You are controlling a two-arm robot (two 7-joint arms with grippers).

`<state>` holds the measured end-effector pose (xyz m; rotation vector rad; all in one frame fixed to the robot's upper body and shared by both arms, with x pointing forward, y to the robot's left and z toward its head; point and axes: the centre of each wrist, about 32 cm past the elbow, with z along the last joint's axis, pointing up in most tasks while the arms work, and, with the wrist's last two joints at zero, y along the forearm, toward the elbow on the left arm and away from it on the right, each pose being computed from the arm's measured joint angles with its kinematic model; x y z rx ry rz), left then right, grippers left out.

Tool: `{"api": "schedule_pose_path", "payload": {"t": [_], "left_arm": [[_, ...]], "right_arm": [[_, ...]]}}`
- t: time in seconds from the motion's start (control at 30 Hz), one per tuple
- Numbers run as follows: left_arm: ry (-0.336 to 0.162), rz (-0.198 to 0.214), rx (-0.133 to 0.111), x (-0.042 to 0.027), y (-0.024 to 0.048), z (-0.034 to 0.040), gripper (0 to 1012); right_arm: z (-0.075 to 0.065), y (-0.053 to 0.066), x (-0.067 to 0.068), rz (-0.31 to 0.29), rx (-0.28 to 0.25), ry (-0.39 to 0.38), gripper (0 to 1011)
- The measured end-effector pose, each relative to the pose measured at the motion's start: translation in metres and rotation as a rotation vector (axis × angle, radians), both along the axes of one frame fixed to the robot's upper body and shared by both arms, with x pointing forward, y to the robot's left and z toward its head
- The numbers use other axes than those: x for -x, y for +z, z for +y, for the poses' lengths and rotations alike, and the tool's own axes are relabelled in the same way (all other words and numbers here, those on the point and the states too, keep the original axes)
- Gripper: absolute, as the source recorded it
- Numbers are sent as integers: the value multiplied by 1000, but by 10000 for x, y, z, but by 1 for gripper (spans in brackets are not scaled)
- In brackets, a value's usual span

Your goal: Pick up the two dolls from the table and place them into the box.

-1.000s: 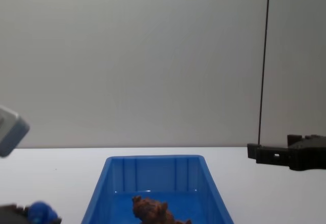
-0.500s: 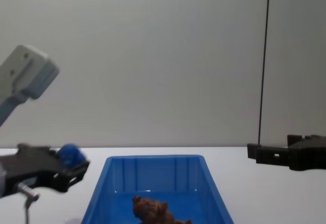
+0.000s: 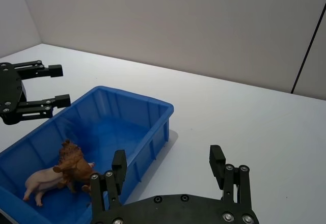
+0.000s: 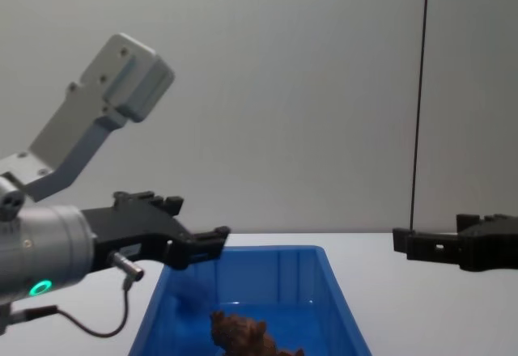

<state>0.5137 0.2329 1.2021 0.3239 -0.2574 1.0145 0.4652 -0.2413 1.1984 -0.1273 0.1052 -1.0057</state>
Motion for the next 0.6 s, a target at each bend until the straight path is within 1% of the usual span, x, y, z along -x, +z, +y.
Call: {"api": "schedule_pose_path", "payload": {"t": [0.07, 0.1, 0.17, 0.27, 0.3, 0.37, 0.6], "left_arm": [[-16, -5, 3, -23, 6, -32, 805], [-20, -6, 5, -30, 7, -40, 805], [-34, -11, 11, -49, 9, -64, 870], [-50, -19, 17, -64, 9, -82, 959], [-53, -21, 19, -68, 10, -84, 975], [-62, -29, 25, -77, 12, -90, 1001], [-84, -45, 40, -93, 16, -99, 1001]], "right_arm": [[0, 0, 0, 0, 0, 0, 1001], [0, 0, 0, 0, 0, 0, 1001], [0, 0, 0, 0, 0, 0, 1001], [0, 0, 0, 0, 0, 0, 1001], [0, 0, 0, 0, 0, 0, 1001], [0, 0, 0, 0, 0, 0, 1001], [0, 0, 0, 0, 0, 0, 1001]]}}
